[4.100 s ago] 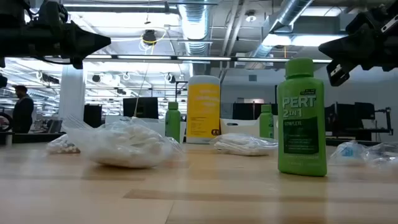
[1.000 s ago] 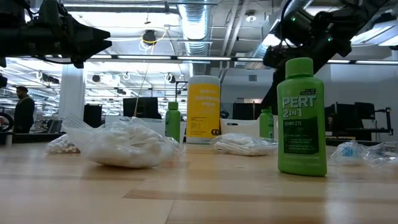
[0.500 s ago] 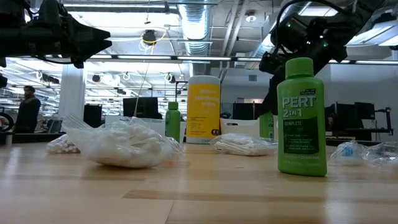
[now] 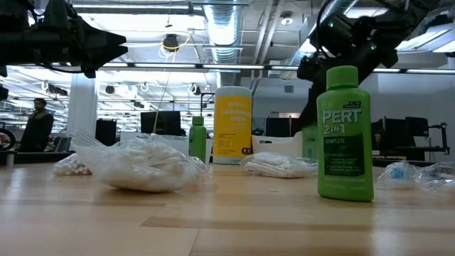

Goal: Pick & Place Travel size toiletries
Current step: Put the top right shampoo into the yellow bin

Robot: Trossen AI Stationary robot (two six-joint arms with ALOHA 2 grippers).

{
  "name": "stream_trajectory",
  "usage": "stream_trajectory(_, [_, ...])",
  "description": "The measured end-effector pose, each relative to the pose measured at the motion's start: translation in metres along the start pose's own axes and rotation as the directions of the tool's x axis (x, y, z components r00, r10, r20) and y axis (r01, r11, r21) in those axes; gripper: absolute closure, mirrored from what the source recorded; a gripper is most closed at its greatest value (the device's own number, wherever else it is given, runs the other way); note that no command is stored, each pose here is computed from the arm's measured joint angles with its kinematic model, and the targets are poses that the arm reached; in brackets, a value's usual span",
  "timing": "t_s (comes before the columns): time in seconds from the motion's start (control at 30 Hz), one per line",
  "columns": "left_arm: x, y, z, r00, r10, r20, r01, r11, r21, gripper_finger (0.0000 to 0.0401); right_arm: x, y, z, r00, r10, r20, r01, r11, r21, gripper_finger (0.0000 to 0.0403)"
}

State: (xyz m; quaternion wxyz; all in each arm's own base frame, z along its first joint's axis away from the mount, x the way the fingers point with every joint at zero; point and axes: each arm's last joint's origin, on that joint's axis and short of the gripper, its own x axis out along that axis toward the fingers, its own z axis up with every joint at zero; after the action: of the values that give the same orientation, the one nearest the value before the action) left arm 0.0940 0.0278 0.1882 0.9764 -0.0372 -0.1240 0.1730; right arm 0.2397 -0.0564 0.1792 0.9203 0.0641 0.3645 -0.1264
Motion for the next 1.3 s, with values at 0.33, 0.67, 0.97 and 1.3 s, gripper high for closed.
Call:
stream_trajectory(0.33, [0.0, 0.0, 0.0, 1.0, -0.001, 0.002, 0.001, 1.0, 0.0, 0.0247, -0.081, 0.04, 0.031, 0.978, 0.162, 0.135, -0.174, 0.981, 0.086, 0.0331])
stream_trajectory(0.67, [0.0, 0.0, 0.001, 1.0, -0.001, 0.006, 0.001, 1.0, 0.0, 0.0247, -0.163, 0.122, -0.022, 0.932, 0.311, 0.187, -0.354, 0.893, 0.278, 0.0331])
stream_trajectory(0.97, [0.0, 0.0, 0.001, 1.0, -0.001, 0.008, 0.001, 1.0, 0.0, 0.0247, -0.17, 0.181, -0.079, 0.943, 0.312, 0.118, -0.333, 0.853, 0.401, 0.0331])
stream_trajectory(1.3, [0.0, 0.0, 0.001, 1.0, -0.002, 0.013, 0.002, 1.0, -0.001, 0.0247, -0.183, 0.232, -0.069, 0.992, 0.123, -0.029, -0.114, 0.968, 0.225, 0.0331])
